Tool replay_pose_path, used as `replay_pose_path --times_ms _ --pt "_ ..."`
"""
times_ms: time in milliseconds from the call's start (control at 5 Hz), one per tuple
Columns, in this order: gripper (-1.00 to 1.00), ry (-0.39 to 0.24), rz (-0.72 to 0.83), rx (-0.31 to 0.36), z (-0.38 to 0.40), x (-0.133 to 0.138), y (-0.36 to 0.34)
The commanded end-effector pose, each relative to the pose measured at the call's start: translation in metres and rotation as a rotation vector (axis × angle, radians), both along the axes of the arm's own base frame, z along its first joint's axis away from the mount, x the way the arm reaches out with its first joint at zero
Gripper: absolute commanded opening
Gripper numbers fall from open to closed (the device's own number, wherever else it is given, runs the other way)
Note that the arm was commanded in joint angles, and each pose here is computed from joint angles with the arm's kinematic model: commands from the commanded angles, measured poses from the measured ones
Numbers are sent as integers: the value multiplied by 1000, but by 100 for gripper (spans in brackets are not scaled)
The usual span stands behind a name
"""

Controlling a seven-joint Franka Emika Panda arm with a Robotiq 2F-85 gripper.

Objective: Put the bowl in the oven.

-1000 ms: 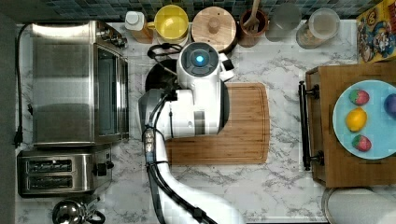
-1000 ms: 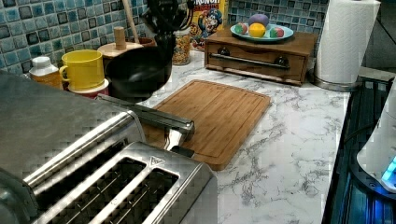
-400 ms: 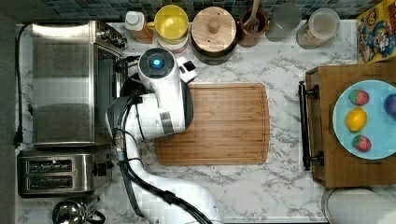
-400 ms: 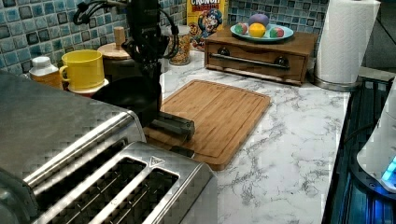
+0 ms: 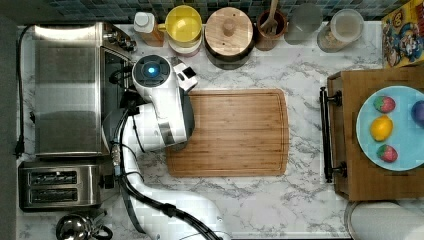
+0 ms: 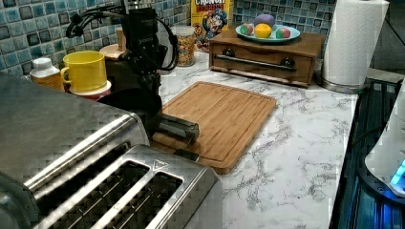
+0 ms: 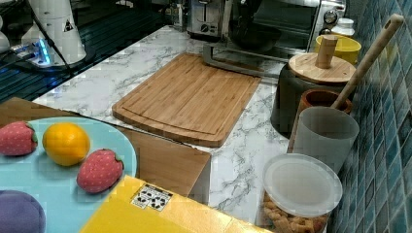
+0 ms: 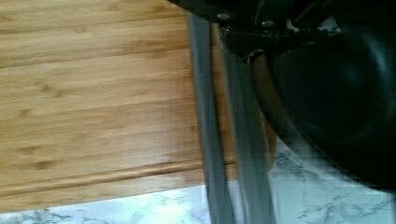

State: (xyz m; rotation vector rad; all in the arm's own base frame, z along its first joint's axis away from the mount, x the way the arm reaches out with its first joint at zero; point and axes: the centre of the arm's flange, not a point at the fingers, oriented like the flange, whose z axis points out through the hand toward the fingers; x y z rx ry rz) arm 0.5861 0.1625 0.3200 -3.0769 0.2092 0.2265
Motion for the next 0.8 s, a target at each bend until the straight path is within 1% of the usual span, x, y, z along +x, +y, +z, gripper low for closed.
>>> replay_pose_path --times_ms 200,400,600,800 --pt "-100 -180 -27 177 93 26 90" --pt "-100 -177 -43 229 82 24 106" --pt "-100 -151 -36 280 77 25 118" --pt "-100 -148 -73 303 64 23 125"
